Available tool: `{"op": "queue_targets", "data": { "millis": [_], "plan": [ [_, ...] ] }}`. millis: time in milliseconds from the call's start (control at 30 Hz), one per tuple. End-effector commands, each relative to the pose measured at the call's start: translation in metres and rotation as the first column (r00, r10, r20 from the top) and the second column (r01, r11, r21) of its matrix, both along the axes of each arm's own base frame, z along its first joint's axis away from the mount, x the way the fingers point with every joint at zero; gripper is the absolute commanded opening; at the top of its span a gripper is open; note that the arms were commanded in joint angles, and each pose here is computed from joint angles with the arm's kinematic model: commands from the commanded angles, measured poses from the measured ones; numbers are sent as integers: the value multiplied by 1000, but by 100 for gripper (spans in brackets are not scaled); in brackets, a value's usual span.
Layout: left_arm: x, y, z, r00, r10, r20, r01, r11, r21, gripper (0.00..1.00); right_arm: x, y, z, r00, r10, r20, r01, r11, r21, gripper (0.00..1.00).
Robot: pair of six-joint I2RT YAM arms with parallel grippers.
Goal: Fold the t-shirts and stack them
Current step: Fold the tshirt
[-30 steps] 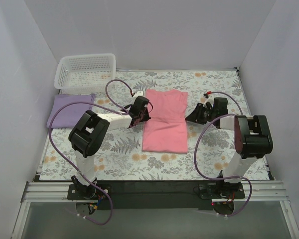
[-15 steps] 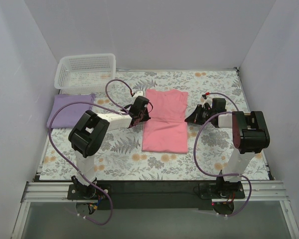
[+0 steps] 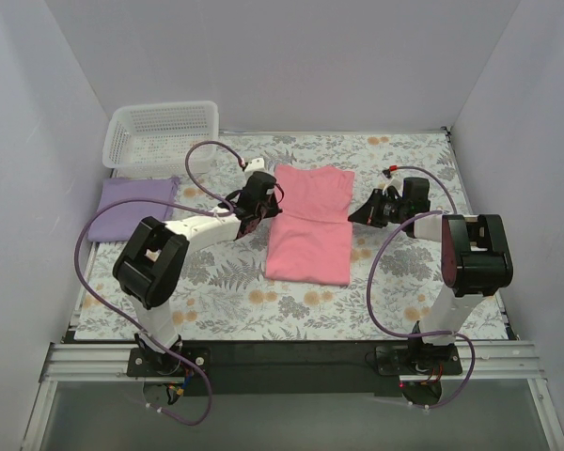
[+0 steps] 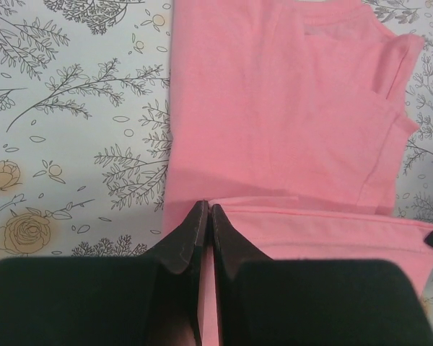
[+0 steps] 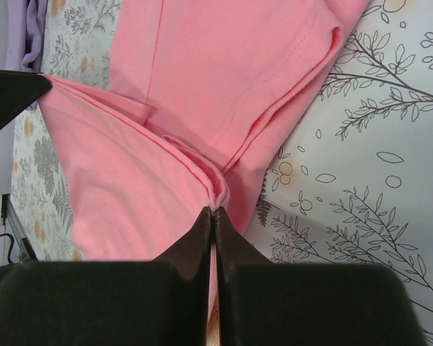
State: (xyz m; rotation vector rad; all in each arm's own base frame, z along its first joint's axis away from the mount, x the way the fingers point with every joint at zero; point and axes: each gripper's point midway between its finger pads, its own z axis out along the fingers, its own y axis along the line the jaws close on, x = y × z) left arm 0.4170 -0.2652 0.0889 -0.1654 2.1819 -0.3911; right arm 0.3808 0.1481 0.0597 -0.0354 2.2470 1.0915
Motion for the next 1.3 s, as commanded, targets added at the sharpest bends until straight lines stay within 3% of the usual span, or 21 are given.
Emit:
{"op": "queue_targets", "data": {
  "millis": [0, 267, 467, 567, 733, 833, 933, 1067, 1167, 1267],
  "plan": [
    [8, 15, 15, 997, 51, 52, -51, 999, 8, 0, 13, 2, 18, 997, 18, 78, -18, 1000, -1, 1],
    [10, 22, -37, 996, 82, -30, -81, 996, 44, 0, 23, 1, -1, 998, 20, 53, -19, 1000, -18, 1],
    [15, 16, -49, 997, 62, -40, -60, 997, 45, 2, 27, 1, 1, 998, 17, 63, -15, 1000, -26, 17],
    [16, 16, -40, 998, 64, -25, -63, 997, 39, 9, 29, -3, 12, 996, -8, 84, 12, 999, -44, 27],
    [9, 22, 2, 997, 78, 19, -78, 997, -3, 47, 16, -15, 23, 994, -80, 71, 86, 991, -100, 39],
    [-6, 28, 23, 995, 101, -4, -102, 994, -39, 54, -9, -13, 42, 993, -72, 89, 79, 994, -80, 39],
    [-32, 23, 30, 997, 67, -44, -71, 994, -82, 52, -32, -2, 49, 997, -34, 75, 37, 999, -28, 39],
    [-91, -9, 39, 984, -129, -125, 98, 969, -228, 36, -92, 27, 45, 994, 107, 26, -108, 992, 59, 40],
    [-138, -18, 16, 948, -223, -226, 153, 945, -290, 26, -129, 40, 32, 985, 173, -24, -170, 979, 109, 40],
    [-155, -20, -2, 935, -234, -268, 146, 939, -312, 22, -146, 42, 18, 980, 191, -46, -185, 976, 113, 40]
  ]
}}
